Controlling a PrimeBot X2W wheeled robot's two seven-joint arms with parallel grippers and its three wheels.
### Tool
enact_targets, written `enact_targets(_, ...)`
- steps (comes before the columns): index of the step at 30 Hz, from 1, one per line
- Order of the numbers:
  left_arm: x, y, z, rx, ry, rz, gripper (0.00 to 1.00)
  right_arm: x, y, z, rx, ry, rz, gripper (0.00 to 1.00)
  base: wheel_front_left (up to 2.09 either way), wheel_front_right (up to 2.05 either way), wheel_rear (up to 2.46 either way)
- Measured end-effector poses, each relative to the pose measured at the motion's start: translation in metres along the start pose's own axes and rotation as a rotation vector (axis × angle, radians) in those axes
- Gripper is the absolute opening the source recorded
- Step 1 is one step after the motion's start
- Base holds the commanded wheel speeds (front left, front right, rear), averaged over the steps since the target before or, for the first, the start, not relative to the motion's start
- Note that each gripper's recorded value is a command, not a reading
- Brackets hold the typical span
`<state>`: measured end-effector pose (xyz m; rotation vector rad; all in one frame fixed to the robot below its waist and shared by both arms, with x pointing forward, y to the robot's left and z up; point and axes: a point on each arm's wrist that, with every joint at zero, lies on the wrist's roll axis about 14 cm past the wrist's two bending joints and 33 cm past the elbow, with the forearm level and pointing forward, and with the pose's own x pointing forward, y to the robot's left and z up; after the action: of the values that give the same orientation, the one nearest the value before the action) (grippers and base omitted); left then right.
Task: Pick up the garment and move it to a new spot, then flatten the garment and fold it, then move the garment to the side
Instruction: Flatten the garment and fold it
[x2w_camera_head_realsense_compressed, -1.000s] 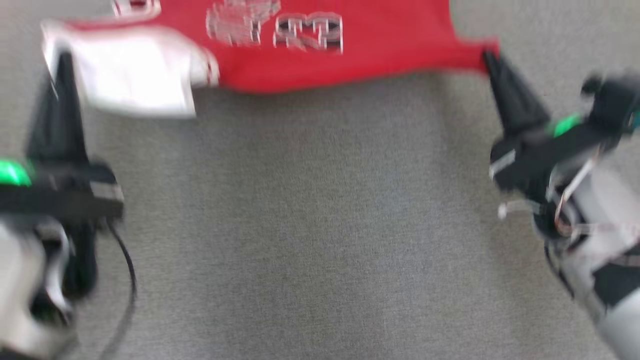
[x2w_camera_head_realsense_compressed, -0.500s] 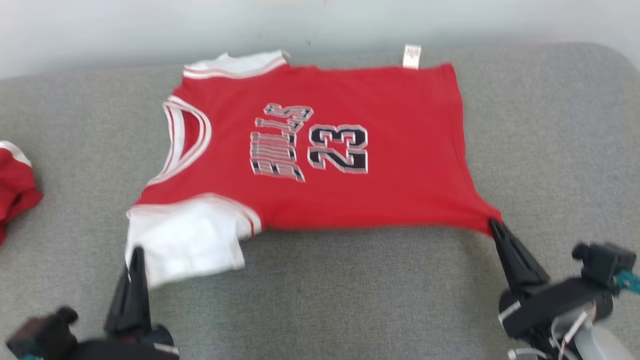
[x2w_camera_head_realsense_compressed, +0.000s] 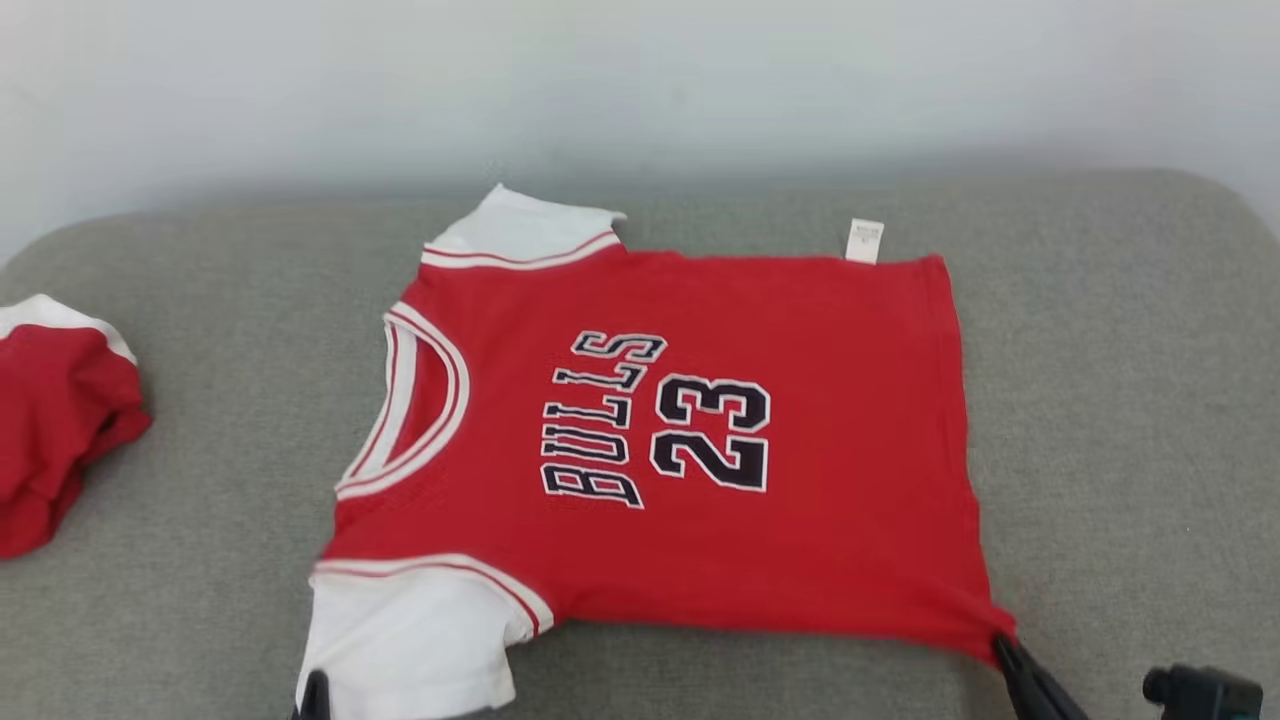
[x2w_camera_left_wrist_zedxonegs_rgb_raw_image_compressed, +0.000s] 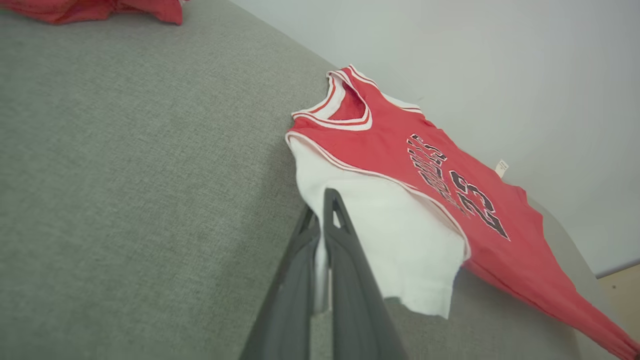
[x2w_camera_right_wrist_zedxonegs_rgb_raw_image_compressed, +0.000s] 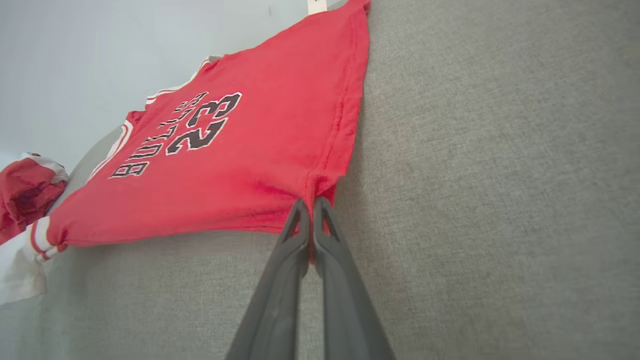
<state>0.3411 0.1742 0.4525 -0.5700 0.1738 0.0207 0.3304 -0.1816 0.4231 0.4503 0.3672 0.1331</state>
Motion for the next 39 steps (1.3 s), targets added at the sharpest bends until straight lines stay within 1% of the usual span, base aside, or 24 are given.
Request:
enact_targets(6,-0.023,0.012,-0.013,-0.002,0.031,0.028,0.00,-0.024,-0.005,-0.026,-0.012,0.072,-0.026,0.00,0.00,0.00,0.00)
enact_targets(10,-0.028,0.010,-0.016,-0.004,0.042,0.019,0.00,-0.027,-0.002,-0.028,-0.010,0.077,-0.024,0.00,0.00,0.00,0.00)
enact_targets(14,-0.024,0.003,-0.018,0.005,0.051,-0.007,0.00,-0.027,0.001,-0.028,0.000,0.077,-0.027,0.00,0.00,0.00,0.00)
enact_targets(18,-0.008,-0.013,-0.006,0.031,0.031,-0.080,0.00,-0.020,0.004,-0.019,-0.001,0.058,-0.017,0.00,0.00,0.00,0.00)
enact_targets(26,0.034,-0.050,0.016,0.124,0.018,-0.231,0.00,-0.003,0.010,0.003,0.010,0.011,0.003,0.00,0.00,0.00,0.00)
enact_targets(30,0.059,-0.062,0.024,0.155,0.021,-0.268,0.00,0.008,0.011,0.014,0.022,-0.007,0.008,0.00,0.00,0.00,0.00)
enact_targets(32,0.073,-0.066,0.027,0.155,0.019,-0.275,0.00,0.015,0.011,0.021,0.026,-0.019,0.009,0.00,0.00,0.00,0.00)
enact_targets(39,0.114,-0.069,0.024,0.168,0.055,-0.271,0.00,0.034,0.003,0.035,0.030,-0.029,-0.012,0.00,0.00,0.00,0.00)
